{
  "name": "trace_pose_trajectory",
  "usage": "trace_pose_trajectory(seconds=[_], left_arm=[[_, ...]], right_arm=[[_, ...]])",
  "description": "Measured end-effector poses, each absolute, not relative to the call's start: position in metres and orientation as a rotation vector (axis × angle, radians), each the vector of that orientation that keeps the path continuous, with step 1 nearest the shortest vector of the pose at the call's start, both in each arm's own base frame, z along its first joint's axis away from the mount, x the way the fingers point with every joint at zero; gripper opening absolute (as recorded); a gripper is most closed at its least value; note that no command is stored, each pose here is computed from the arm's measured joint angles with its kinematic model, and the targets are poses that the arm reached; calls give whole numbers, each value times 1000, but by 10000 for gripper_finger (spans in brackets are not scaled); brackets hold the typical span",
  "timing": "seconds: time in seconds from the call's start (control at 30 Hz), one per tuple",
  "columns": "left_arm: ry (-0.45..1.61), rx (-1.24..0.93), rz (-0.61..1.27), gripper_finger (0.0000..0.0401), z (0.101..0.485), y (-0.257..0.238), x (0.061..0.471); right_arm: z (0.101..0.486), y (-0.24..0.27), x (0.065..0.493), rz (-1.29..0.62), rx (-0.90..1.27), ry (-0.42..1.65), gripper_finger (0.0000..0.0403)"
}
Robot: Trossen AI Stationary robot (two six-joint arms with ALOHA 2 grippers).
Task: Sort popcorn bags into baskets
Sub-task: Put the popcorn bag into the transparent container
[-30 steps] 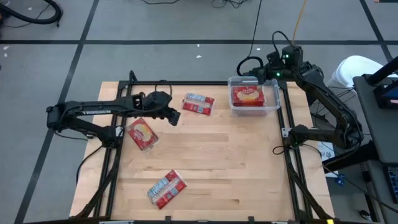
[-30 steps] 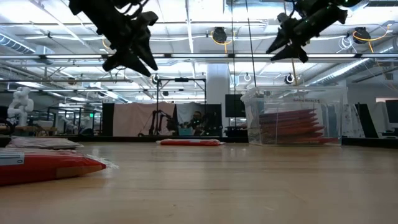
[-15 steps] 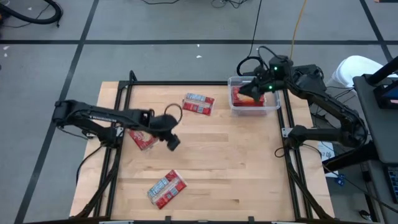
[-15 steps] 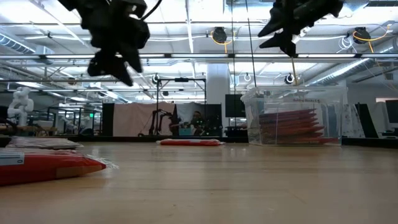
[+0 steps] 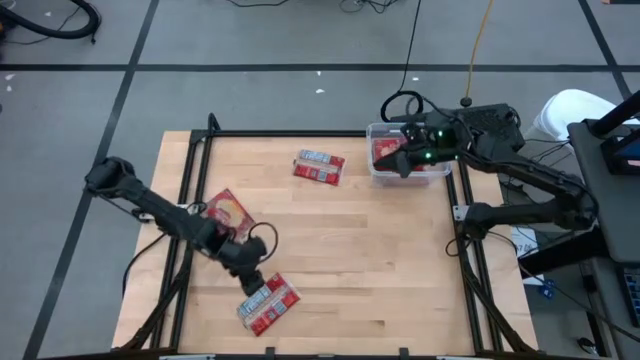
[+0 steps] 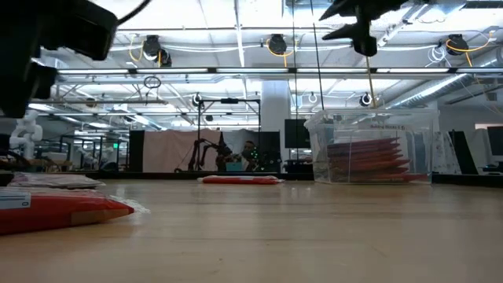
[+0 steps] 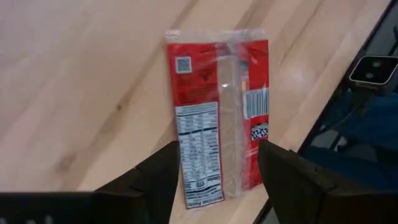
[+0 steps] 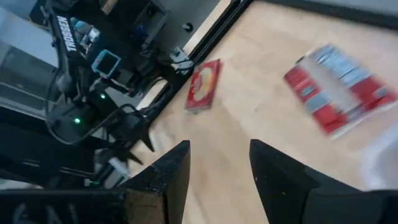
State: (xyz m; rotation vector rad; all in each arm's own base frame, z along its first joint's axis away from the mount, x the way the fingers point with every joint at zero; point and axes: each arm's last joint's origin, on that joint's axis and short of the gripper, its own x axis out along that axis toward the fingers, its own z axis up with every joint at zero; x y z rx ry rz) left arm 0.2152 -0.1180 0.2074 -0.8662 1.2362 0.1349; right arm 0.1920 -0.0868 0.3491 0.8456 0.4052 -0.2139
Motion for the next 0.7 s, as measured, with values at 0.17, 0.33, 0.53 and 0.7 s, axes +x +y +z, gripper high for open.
trace_pose_trajectory(seconds=[0.17, 0.33, 0.53, 0.7], left_arm=[[1194, -776, 10, 191, 204, -153, 197], [1194, -788, 12, 194, 197, -176, 175], [1151, -716, -43, 262, 198, -199, 150], [1183, -593, -96, 302, 190, -211, 134]], right_arm=[[349, -57, 203, -191, 913, 436, 157], [349, -24, 210, -180, 923, 462, 157], [348, 7, 212, -177, 923, 472, 157], [348, 23, 211, -156, 908, 482, 157]])
